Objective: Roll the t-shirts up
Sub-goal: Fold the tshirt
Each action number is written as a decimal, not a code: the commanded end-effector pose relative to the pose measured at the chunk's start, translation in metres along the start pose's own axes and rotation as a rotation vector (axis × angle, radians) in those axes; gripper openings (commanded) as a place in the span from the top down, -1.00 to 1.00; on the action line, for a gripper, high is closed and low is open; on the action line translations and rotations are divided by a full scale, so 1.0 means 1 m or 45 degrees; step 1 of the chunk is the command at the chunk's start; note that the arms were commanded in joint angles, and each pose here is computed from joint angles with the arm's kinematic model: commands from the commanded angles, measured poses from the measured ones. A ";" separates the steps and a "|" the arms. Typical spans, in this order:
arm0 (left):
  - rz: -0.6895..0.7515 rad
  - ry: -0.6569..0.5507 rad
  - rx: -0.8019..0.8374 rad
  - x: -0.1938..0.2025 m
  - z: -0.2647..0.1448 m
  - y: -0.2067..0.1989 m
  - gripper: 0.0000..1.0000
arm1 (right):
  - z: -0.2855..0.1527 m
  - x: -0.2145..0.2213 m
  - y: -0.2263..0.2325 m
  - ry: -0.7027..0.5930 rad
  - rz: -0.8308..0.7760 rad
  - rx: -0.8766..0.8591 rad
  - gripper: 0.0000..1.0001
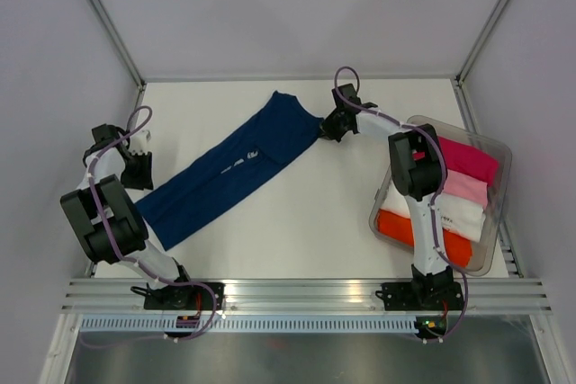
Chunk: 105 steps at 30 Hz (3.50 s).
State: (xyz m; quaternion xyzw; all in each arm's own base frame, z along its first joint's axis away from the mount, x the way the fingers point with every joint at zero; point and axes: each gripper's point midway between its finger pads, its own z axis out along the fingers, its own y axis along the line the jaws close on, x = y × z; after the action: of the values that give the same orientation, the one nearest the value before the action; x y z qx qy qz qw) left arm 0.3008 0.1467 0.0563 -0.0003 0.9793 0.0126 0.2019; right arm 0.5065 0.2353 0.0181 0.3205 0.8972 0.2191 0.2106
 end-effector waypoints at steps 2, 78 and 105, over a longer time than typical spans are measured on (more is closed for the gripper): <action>0.081 0.018 -0.004 0.009 -0.002 0.000 0.24 | 0.007 -0.045 0.016 -0.114 0.148 -0.056 1.00; 0.032 -0.106 0.076 -0.016 -0.041 -0.031 0.25 | -0.106 0.416 -0.006 0.373 -2.393 -0.537 0.71; 1.081 -0.412 0.732 0.029 -0.100 -0.211 0.14 | -0.220 0.306 -0.038 0.185 -2.239 -0.614 0.46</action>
State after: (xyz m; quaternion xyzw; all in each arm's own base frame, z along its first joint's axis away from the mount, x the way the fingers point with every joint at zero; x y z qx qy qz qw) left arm 0.2666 -0.0447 0.1336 0.3324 0.8742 -0.1617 0.3147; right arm 0.1496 0.3384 0.0453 -0.5433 0.7940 0.1384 0.2351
